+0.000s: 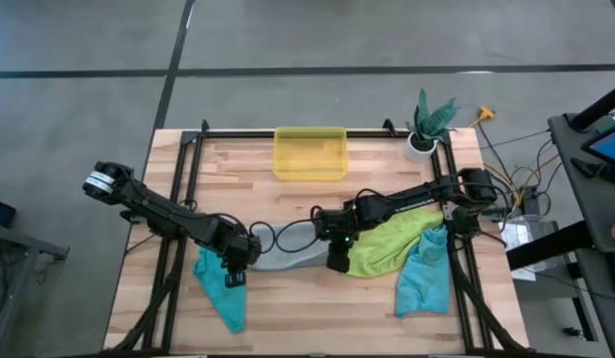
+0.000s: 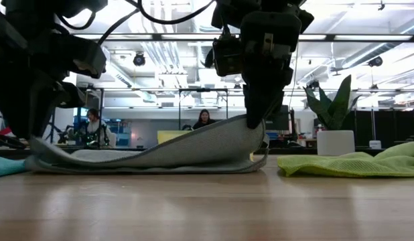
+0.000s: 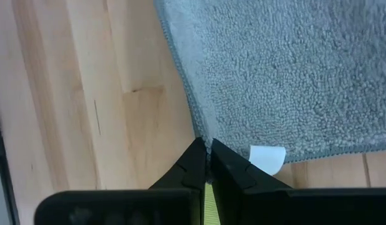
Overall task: Fold microfiber towels
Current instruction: Fold the gray microfiber cloth
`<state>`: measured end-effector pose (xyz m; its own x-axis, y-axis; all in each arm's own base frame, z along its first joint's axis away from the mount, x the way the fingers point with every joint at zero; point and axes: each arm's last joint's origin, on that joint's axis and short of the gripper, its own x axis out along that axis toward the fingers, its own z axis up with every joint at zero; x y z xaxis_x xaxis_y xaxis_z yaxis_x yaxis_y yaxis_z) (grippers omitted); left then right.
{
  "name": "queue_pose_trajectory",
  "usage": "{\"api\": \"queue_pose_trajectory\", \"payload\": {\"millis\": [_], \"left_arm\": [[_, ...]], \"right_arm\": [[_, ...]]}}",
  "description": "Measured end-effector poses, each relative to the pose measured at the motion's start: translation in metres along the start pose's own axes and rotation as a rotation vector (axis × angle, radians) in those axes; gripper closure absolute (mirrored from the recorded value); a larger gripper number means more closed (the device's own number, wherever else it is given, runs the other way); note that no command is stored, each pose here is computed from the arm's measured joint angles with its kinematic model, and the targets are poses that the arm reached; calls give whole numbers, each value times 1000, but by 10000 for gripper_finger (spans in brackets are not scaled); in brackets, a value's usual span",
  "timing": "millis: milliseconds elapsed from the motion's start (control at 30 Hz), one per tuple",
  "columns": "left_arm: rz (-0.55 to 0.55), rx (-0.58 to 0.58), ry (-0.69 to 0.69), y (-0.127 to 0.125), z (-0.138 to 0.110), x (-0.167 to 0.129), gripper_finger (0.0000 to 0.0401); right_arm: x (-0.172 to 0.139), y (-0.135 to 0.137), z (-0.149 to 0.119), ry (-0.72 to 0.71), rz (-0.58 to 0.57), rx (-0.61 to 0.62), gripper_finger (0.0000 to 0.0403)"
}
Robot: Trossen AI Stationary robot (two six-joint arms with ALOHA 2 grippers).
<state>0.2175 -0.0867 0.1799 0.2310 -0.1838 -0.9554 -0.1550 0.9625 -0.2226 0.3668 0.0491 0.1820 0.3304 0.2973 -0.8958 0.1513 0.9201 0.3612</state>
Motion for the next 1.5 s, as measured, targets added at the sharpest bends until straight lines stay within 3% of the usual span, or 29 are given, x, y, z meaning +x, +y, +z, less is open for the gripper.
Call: {"api": "queue_pose_trajectory", "payload": {"millis": [267, 600, 767, 900, 1100, 1200, 1367, 1500], "left_arm": [[56, -4, 20, 3, -4, -3, 268], [44, -7, -8, 4, -6, -16, 261], [116, -7, -64, 6, -6, -21, 261], [205, -15, -108, 11, -3, -19, 261], [248, -2, -126, 20, 5, -13, 261], [274, -15, -167, 25, 14, -8, 261], [260, -44, -237, 28, 29, 2, 261], [253, 21, -255, 26, 37, 13, 261]], "right_arm": [[1, -1, 0, 1, 4, 48, 379], [-2, -5, 6, -58, -34, 86, 240], [-5, -3, 8, -57, -34, 88, 198], [-9, -3, 13, -83, -68, 100, 193], [-22, -13, 27, -211, -251, 112, 206], [-19, -23, 27, -207, -303, 97, 215], [-8, -37, 24, -128, -281, 118, 228], [5, -40, 24, -85, -215, 79, 231]]}}
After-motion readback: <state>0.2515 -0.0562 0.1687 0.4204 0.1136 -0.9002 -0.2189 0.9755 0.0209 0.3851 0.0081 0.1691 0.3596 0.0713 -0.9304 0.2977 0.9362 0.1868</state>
